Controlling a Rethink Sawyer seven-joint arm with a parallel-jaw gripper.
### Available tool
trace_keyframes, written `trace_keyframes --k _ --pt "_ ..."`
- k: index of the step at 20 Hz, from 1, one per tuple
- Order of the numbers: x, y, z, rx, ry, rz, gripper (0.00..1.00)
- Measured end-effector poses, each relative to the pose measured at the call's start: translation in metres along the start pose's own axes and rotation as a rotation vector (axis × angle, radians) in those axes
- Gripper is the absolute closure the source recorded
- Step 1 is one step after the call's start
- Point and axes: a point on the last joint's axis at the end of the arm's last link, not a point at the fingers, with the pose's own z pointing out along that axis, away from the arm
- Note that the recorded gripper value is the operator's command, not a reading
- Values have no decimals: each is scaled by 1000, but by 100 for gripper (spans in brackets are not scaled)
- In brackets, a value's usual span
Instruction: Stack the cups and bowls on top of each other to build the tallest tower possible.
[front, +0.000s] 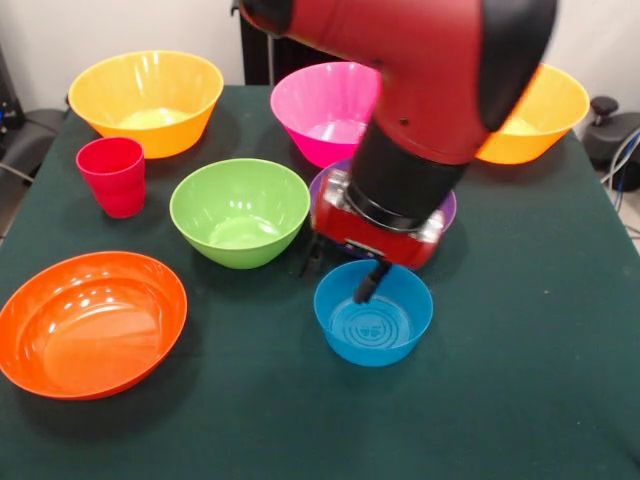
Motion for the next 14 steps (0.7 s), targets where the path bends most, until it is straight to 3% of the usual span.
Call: trace_keyframes --k 4,12,14 --pt "19 -17 8 0 8 20 0" --pt "61 -30 10 -3 12 35 0" --pt "83 -33 9 -6 12 38 0"
